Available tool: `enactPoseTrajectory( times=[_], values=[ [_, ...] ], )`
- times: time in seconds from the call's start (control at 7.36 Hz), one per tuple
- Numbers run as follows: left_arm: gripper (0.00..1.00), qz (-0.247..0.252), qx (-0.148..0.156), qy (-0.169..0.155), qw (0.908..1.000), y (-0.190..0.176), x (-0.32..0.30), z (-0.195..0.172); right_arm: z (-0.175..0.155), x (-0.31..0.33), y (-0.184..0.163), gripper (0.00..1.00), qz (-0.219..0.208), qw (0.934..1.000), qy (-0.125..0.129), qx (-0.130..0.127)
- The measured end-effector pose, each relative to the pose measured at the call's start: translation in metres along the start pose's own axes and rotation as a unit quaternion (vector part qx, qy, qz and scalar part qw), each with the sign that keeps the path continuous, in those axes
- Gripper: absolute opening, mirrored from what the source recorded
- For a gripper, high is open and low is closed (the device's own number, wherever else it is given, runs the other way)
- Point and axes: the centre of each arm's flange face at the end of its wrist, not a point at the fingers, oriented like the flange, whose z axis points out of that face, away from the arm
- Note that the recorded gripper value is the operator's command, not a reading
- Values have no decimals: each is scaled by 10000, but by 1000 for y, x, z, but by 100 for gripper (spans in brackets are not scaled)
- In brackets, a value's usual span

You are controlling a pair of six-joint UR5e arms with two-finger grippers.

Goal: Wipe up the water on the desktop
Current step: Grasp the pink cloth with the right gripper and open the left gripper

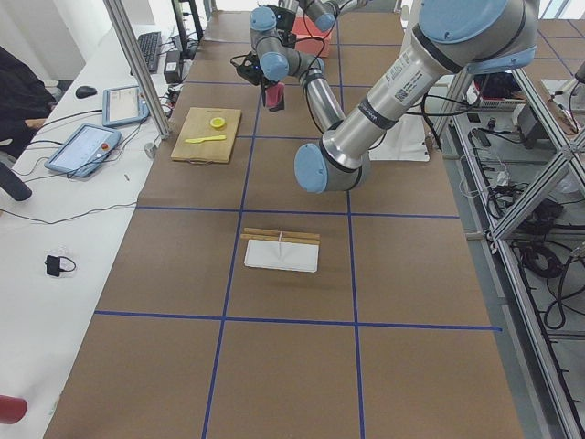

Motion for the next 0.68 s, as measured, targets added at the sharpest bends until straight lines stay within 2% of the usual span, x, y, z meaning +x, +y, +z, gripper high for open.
enactPoseTrajectory(
  times=[0.41, 0.68],
  values=[
    [0, 78, -107, -57, 9999, 40, 9, 16, 20, -28, 8, 100, -59, 9999, -14, 137],
    [0, 176, -235, -70, 9995, 65, 9, 18, 29, -39, 12, 82, -107, 9998, -11, 178]
  ],
)
